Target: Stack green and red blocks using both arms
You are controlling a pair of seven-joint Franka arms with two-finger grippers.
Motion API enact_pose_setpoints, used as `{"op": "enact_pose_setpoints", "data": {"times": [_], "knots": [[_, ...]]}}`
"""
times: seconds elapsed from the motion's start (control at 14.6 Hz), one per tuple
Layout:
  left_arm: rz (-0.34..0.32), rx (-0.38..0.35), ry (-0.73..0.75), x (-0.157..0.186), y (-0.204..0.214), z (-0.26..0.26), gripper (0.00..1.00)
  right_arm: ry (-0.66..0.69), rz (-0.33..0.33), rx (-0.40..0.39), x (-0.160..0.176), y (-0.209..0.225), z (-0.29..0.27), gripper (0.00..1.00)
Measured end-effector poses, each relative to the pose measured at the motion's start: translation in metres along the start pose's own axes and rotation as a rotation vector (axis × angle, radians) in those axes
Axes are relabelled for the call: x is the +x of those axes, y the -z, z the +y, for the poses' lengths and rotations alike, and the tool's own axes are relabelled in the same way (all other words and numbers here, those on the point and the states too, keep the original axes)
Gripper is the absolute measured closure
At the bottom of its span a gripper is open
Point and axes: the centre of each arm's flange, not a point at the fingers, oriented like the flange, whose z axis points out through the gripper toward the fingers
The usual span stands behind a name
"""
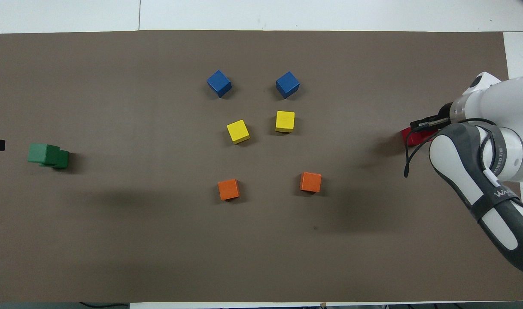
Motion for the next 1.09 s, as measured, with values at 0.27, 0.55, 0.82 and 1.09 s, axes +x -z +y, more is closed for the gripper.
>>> {"op": "enact_pose_setpoints", "data": {"times": [0.27, 0.55, 0.82, 1.09], "knots": [[-0.021, 0.003, 0.044, 0.006, 0.025, 0.026, 0.00, -0.001, 0.000, 0.000, 0.000, 0.000, 0.000, 0.44], [-0.060, -0.012, 0.007, 0.015, 0.032, 0.060, 0.00, -0.002, 0.000, 0.000, 0.000, 0.000, 0.001, 0.44], [-0.095, -0.024, -0.022, 0.023, 0.039, 0.076, 0.00, -0.002, 0.000, 0.000, 0.000, 0.000, 0.001, 0.44], [-0.120, -0.029, -0.020, 0.022, 0.043, 0.075, 0.00, -0.002, 0.002, -0.001, 0.000, 0.000, 0.001, 0.44]]}}
